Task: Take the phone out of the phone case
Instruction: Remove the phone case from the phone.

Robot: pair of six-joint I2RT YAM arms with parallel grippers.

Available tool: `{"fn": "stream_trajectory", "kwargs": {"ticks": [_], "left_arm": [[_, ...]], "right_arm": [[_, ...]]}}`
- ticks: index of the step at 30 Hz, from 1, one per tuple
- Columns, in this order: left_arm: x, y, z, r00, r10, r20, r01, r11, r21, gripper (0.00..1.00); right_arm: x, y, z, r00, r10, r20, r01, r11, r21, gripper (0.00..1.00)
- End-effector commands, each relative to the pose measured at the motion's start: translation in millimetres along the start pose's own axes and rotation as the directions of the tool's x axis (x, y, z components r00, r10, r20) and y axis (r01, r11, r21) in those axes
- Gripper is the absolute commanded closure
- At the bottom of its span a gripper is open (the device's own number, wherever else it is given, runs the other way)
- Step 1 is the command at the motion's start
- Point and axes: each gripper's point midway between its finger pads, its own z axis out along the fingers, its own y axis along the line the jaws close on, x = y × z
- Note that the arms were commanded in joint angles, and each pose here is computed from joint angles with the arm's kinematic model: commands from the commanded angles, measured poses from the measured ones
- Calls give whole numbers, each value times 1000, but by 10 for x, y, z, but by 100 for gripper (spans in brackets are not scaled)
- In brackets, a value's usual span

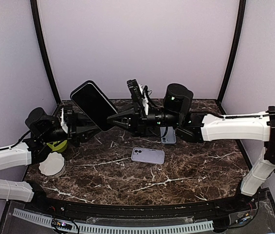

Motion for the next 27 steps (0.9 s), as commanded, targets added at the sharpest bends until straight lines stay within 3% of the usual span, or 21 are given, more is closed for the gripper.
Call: {"fn": "stream_trajectory", "kwargs": {"ticks": [1, 7, 15, 27], "left_arm": [[-117, 42, 17, 999, 17, 28, -16, 1000, -16, 73], [-121, 62, 19, 1000, 8, 30, -7, 1000, -26, 77], [-116, 69, 22, 1000, 1, 28, 0, 1000, -27, 100], [-83, 122, 12, 999, 37, 9, -37, 997, -65, 100]], "right_arm": [[-202, 140, 89, 996, -83, 36, 85, 996, -41, 100], [-168, 128, 83, 995, -97, 19, 97, 995, -27, 100], [-171, 79, 42, 992, -122, 14, 122, 992, 21, 100], [-204, 52, 8, 991, -135, 22, 134, 989, 56, 100]]}}
